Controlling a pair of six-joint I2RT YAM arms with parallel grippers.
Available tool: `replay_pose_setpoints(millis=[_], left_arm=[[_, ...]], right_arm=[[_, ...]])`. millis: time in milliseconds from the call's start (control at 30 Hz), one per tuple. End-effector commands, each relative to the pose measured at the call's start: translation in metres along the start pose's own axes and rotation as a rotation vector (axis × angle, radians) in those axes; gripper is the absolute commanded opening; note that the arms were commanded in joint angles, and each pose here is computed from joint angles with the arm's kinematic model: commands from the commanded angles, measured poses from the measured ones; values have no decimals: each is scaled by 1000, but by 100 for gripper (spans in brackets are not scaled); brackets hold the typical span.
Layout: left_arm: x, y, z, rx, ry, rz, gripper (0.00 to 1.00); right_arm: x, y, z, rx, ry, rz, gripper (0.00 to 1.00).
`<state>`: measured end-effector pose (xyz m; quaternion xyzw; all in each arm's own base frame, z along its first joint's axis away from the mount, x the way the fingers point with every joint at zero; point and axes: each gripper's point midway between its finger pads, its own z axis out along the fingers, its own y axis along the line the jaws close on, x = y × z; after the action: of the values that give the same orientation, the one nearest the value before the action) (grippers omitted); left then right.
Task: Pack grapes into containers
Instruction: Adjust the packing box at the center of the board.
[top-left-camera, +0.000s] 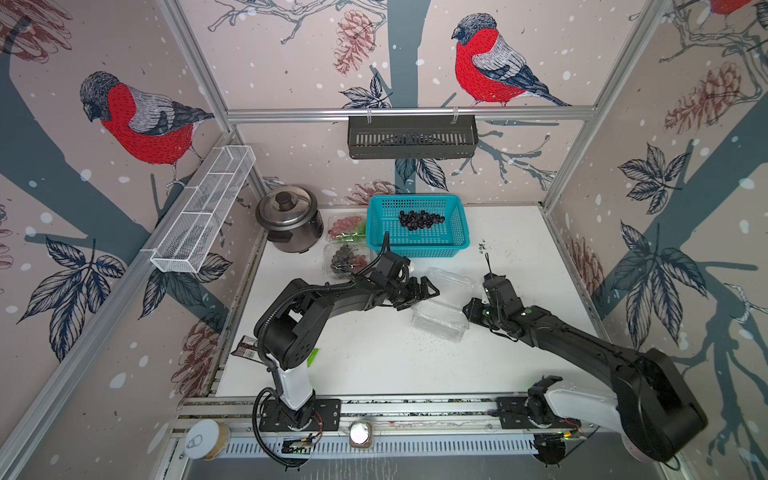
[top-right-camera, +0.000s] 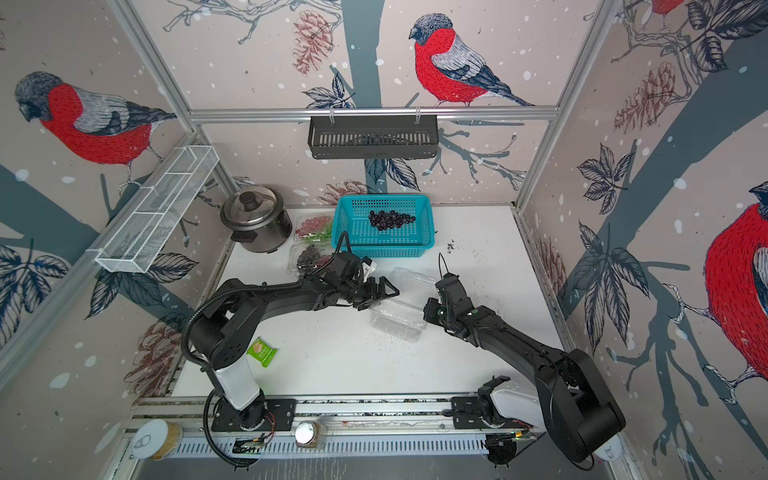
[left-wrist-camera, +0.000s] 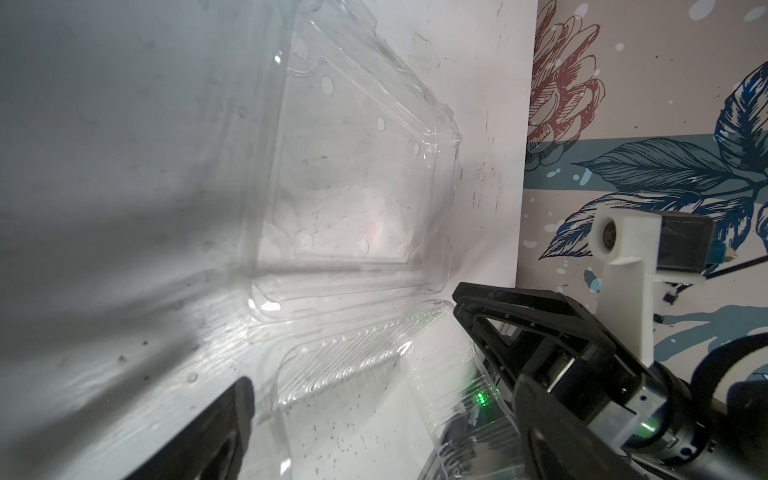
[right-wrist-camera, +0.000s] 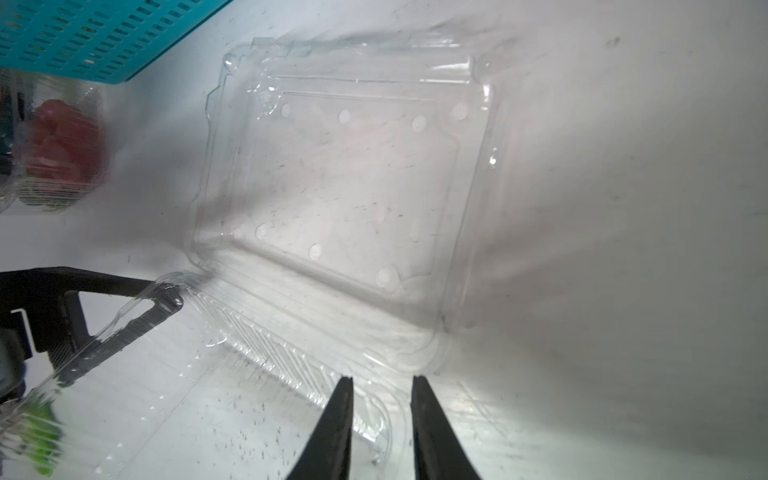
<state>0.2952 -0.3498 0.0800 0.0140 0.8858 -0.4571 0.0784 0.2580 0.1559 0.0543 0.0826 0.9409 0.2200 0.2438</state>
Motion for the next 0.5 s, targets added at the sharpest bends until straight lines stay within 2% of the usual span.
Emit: replay_pose_setpoints(millis=[0, 167, 333, 467], left_arm=[[-9, -13, 3, 55, -18, 20, 96], [-15, -17, 9, 68, -16, 22, 96], [-15, -14, 10, 48, -15, 25, 95], [-14, -9, 12, 37, -12, 22, 95]], right_arm=[[-8, -2, 2, 14, -38, -25, 27], [-8, -9, 11, 53, -14, -18, 29], [-23, -21, 3, 88, -35, -1, 51], [-44, -32, -5, 103, -87, 18, 64]])
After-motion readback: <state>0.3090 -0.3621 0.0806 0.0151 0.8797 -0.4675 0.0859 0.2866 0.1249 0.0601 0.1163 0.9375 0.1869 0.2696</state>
